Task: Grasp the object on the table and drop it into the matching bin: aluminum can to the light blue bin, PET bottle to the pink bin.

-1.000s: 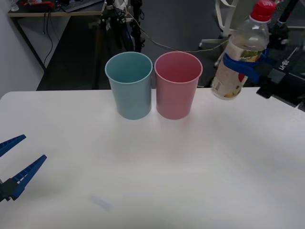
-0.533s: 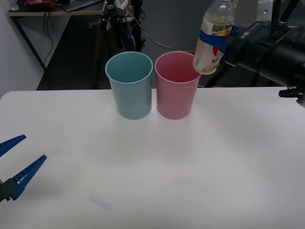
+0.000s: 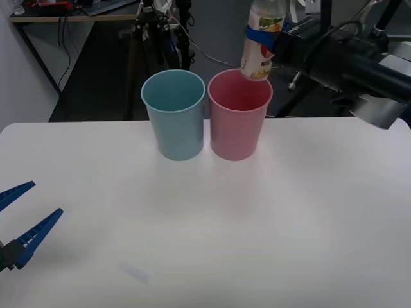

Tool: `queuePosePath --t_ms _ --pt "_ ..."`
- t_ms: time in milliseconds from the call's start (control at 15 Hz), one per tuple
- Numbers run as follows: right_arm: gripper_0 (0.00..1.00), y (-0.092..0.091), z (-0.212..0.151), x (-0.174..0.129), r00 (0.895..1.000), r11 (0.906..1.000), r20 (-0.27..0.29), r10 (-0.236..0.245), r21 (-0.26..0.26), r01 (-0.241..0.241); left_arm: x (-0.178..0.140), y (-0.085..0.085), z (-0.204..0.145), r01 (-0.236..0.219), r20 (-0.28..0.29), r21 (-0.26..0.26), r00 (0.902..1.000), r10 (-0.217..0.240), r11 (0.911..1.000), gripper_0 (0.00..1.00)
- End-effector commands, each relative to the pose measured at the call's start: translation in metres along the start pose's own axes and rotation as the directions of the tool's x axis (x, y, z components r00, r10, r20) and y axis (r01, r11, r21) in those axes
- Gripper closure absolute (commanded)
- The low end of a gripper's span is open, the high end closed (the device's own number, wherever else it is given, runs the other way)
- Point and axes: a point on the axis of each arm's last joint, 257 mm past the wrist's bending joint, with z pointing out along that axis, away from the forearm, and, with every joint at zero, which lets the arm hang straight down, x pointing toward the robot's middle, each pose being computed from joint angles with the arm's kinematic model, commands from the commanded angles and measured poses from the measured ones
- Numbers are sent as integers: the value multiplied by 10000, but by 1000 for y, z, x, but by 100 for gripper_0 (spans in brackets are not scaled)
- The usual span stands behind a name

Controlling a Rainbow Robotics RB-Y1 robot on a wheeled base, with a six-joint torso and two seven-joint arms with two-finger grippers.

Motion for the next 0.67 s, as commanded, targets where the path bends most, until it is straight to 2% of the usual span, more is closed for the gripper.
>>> queuePosePath --t_ms 67,400,467,533,600,667 --pt "100 2 14 5 10000 10000 14 -36 46 36 0 0 0 1 -1 0 10000 -1 10000 0" --pt "100 5 25 14 9999 9999 -55 -133 65 133 0 0 0 1 -1 0 10000 -1 10000 0" --pt "96 5 25 14 9999 9999 -61 -132 62 133 0 0 0 1 -1 0 10000 -1 10000 0" --pt "83 5 25 15 9999 10000 -76 -67 70 67 0 0 0 1 -1 0 10000 -1 10000 0" --pt "64 5 25 15 10000 10000 -76 -5 71 6 0 0 0 1 -1 0 10000 -1 10000 0" --pt "25 7 26 14 10000 10000 -60 11 38 -11 0 0 0 1 -1 0 10000 -1 10000 0"
